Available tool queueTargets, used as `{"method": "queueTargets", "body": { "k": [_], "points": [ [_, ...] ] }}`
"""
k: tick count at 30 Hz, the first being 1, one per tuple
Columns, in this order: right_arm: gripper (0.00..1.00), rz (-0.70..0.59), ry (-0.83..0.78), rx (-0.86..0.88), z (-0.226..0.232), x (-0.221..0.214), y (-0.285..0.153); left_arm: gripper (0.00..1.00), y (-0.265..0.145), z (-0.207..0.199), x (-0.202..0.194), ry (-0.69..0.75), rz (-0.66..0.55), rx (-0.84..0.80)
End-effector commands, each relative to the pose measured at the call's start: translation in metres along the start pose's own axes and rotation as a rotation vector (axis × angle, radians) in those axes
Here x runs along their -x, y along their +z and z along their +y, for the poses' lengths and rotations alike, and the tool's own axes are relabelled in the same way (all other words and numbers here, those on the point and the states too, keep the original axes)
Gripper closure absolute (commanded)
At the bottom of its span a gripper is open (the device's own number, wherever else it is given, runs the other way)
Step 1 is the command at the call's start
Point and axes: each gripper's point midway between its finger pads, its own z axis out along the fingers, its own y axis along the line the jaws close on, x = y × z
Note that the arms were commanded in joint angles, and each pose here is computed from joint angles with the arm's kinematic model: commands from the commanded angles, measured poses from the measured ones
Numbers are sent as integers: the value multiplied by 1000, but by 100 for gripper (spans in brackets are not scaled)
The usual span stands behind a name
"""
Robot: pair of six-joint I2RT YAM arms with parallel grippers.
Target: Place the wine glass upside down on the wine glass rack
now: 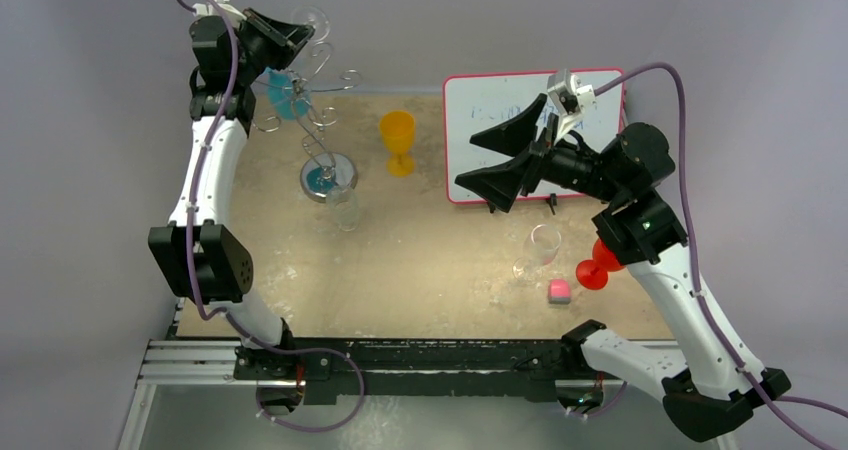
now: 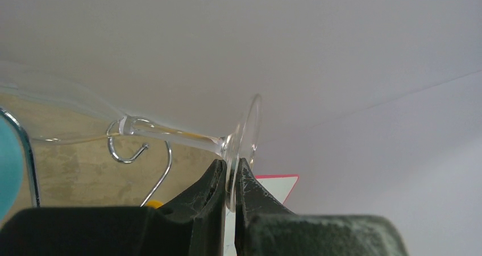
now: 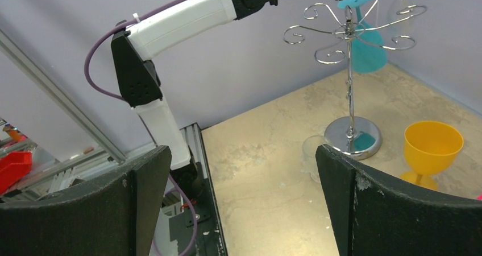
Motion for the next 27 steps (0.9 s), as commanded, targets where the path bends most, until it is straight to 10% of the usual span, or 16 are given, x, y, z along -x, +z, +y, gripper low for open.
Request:
{"method": "queueTargets", "body": {
  "k": [1,27],
  "points": [
    [0,-42,-40,8,5,13,-2,100,-21,-38,17,29,-76,-78],
    [0,-38,-33,2,3,11,-2,100,-30,-19,-4,-21,-28,-42]
  ]
}}
